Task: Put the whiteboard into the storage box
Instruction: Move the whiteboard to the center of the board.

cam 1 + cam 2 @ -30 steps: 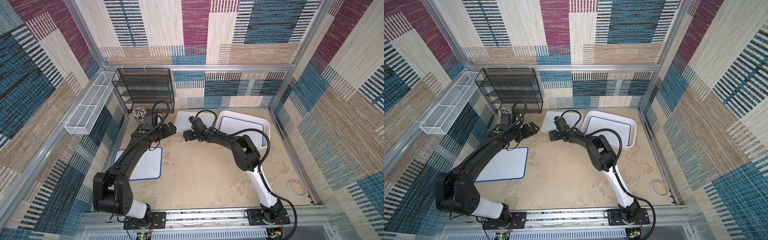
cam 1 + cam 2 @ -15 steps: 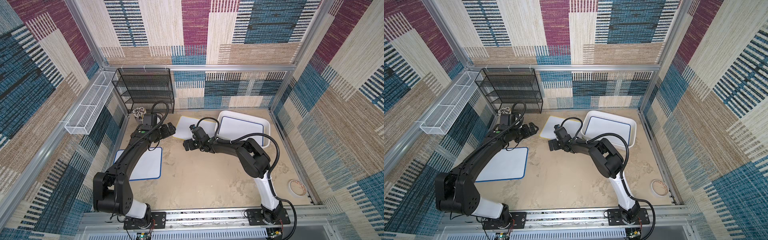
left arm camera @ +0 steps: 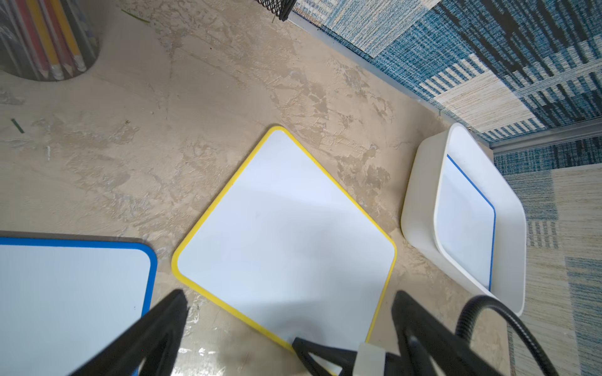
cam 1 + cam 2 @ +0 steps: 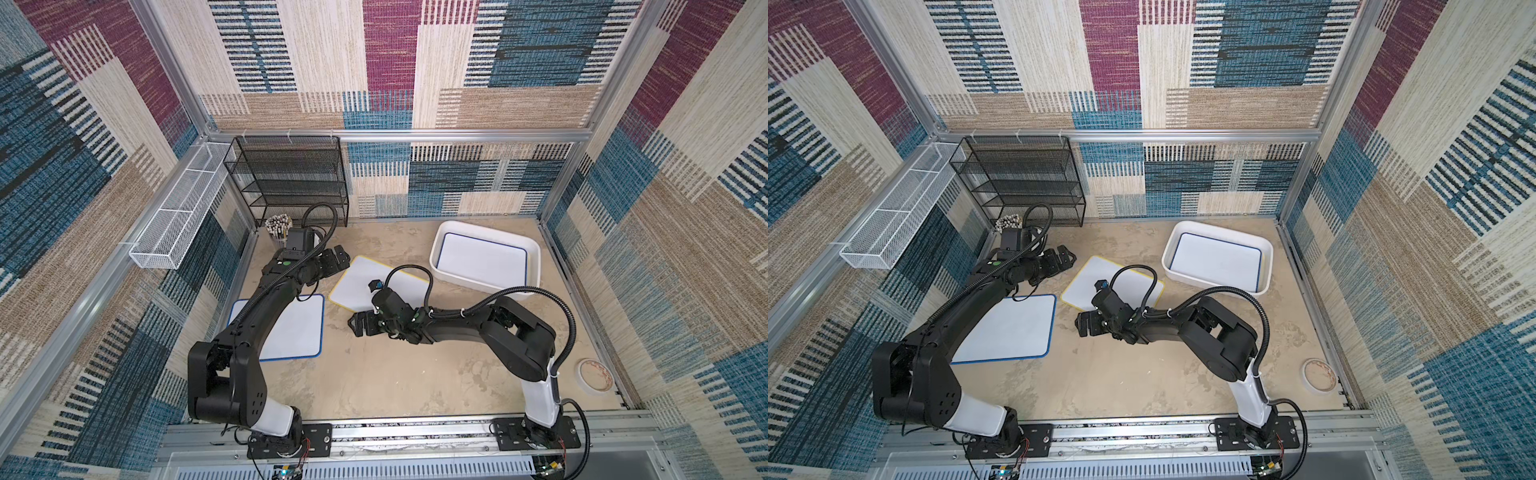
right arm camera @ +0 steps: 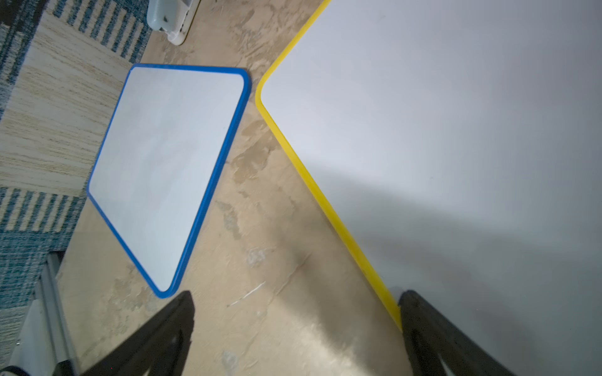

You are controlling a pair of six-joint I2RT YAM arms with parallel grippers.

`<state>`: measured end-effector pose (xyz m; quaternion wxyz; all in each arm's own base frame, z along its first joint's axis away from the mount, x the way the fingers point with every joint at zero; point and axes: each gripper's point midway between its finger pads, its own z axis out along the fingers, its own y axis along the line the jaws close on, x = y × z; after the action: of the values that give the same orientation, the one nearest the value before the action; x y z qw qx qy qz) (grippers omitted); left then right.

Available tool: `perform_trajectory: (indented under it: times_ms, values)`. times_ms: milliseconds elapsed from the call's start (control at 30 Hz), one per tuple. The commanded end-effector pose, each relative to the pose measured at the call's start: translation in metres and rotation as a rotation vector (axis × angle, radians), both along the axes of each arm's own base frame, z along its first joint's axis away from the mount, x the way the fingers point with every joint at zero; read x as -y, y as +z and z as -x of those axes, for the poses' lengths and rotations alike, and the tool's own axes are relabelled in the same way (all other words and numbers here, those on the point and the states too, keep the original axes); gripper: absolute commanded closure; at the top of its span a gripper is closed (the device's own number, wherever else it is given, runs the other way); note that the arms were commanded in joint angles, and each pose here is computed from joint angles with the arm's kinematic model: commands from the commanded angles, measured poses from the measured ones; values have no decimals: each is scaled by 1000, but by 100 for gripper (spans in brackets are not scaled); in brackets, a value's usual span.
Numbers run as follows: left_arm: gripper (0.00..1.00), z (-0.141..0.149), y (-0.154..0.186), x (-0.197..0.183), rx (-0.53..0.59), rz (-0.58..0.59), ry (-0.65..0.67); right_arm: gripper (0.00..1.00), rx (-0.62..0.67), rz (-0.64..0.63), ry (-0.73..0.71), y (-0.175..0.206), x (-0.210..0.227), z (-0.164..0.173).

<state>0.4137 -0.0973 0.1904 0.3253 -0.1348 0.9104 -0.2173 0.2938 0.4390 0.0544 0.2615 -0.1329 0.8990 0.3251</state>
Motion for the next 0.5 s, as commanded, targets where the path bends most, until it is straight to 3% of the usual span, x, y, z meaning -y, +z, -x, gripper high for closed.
perform_trajectory:
  times_ms: [0, 200, 467]
  values:
    - [0, 0, -1, -5, -7, -13, 22, 0, -72, -19, -55, 10, 5, 8]
    - [0, 4, -19, -8, -75, -21, 56, 0, 159, 89, -132, 56, 39, -26]
    - [1, 25, -83, 10, -297, 5, 111, 0, 281, 135, -140, 64, 89, -67]
